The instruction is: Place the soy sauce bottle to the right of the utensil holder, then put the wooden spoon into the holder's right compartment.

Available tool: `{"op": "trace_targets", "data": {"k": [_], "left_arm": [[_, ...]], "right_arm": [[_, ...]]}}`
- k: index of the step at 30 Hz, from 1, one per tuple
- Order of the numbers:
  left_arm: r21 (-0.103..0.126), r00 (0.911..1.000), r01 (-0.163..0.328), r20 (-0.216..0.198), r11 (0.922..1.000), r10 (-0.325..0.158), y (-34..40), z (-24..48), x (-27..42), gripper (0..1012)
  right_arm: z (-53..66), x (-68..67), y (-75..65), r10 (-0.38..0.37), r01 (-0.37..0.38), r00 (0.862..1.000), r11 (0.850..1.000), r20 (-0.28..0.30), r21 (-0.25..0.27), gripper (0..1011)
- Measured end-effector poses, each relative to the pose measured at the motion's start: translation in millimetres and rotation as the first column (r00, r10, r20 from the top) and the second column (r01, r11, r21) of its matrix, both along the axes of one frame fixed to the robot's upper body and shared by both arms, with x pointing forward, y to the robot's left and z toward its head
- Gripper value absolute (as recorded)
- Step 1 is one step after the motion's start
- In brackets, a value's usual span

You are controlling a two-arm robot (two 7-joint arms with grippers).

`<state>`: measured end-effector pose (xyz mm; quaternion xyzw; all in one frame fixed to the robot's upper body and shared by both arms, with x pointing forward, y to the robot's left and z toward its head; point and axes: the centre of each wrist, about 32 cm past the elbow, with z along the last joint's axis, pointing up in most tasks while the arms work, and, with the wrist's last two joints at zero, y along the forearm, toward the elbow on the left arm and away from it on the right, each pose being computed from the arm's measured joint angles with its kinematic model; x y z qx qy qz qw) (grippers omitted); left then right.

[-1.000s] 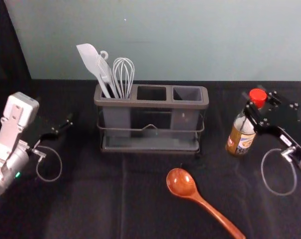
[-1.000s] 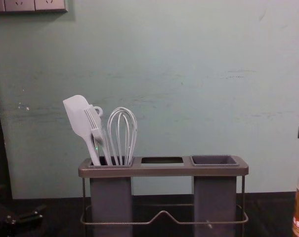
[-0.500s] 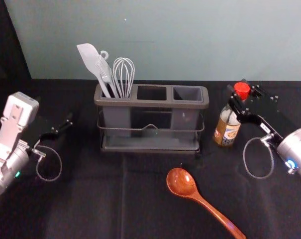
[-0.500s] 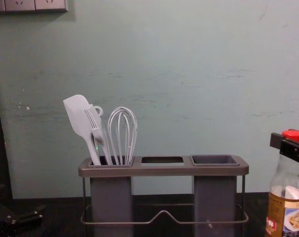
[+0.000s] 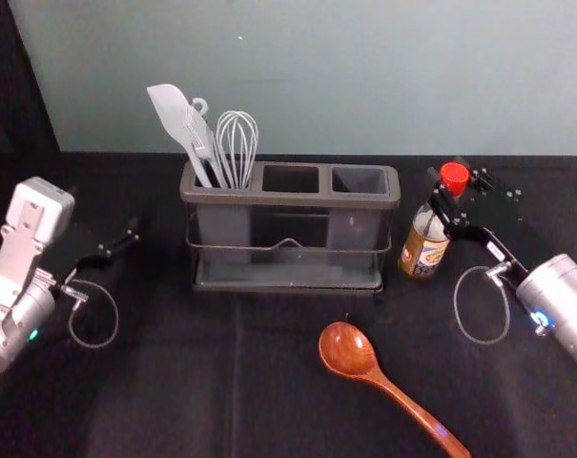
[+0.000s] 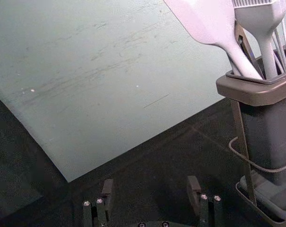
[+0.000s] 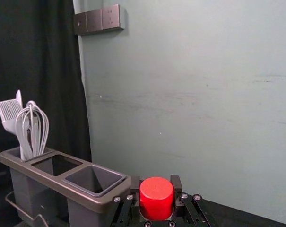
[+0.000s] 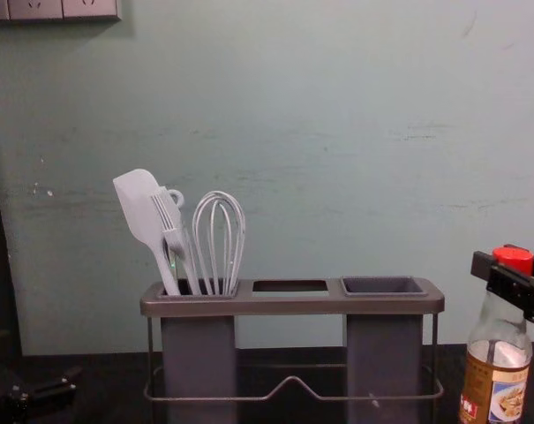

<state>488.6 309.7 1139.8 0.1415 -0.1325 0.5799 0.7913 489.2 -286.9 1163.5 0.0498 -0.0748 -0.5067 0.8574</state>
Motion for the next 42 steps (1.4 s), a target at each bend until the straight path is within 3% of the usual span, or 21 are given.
{"op": "trace_targets", "data": {"k": [17,40,42], "left_arm": [[0.0,1.0,0.0,0.0,1.0,0.0,0.0,0.0,0.0,1000],[0.0,1.0,0.0,0.0,1.0,0.0,0.0,0.0,0.0,1000],[0.0,1.0,0.0,0.0,1.0,0.0,0.0,0.0,0.0,1000]], "right_arm": [[-18.1,9.3,-0.5,0.004,-0.004,1.0,0.999,0.009,0.045,387],[-27.7,13.2,3.3,0.012,-0.013,1.0,0.999,0.013,0.052,388],[-27.9,13.6,3.8,0.012,-0.013,1.0,0.998,0.015,0.054,430]]}}
